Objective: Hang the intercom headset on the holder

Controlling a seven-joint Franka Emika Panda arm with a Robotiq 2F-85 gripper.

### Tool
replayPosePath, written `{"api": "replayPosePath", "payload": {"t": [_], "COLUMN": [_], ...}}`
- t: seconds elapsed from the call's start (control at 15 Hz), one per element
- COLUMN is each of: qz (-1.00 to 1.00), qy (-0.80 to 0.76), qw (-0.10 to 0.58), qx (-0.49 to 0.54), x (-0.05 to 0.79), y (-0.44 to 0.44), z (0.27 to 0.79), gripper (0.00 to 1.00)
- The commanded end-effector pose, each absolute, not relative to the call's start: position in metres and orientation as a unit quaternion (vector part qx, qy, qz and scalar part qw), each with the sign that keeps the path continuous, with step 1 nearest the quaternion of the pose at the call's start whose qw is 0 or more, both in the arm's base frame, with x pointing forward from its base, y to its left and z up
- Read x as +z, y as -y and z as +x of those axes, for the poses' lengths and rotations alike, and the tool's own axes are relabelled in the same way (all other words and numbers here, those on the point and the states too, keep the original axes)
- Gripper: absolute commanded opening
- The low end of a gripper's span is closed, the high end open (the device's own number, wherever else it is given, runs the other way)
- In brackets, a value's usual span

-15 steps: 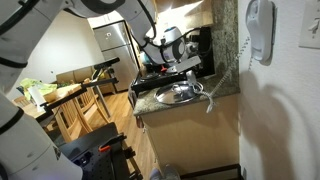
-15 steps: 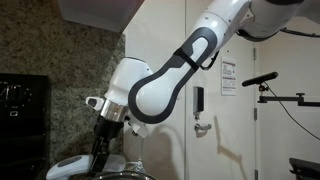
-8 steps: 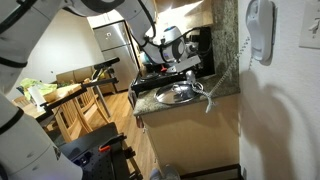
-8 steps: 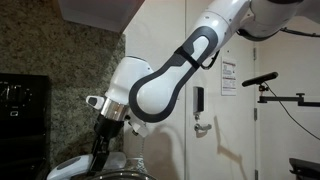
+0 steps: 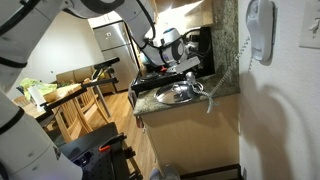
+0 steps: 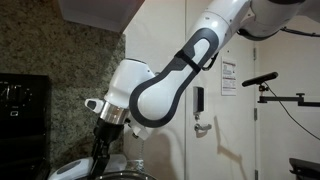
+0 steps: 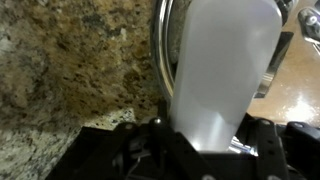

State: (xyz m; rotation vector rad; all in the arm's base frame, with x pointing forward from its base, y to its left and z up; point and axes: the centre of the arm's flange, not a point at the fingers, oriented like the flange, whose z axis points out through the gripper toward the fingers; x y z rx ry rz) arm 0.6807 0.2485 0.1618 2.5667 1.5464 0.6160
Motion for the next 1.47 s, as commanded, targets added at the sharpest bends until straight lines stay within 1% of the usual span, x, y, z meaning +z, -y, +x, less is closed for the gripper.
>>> {"api": "replayPosePath", "payload": {"t": [0.0, 0.47, 0.73, 0.8, 1.0, 1.27, 1.33, 1.4], "qz": [0.830, 0.826, 0.839, 0.834, 0.839, 0.838, 0.838, 0.841], "qy": [-0.508, -0.482, -0.460, -0.470, -0.467, -0.468, -0.468, -0.467], "qw": [0.068, 0.095, 0.094, 0.091, 0.092, 0.091, 0.091, 0.092], "qx": [0.219, 0.276, 0.275, 0.275, 0.265, 0.265, 0.265, 0.258], "x": [0.178, 0.205, 0.204, 0.191, 0.189, 0.190, 0.190, 0.194], "y": [-0.255, -0.245, -0.221, -0.231, -0.221, -0.223, -0.223, -0.224], "z": [0.663, 0.636, 0.613, 0.646, 0.633, 0.631, 0.631, 0.624], "gripper": [0.34, 0.34, 0.34, 0.59, 0.59, 0.59, 0.34, 0.34]}}
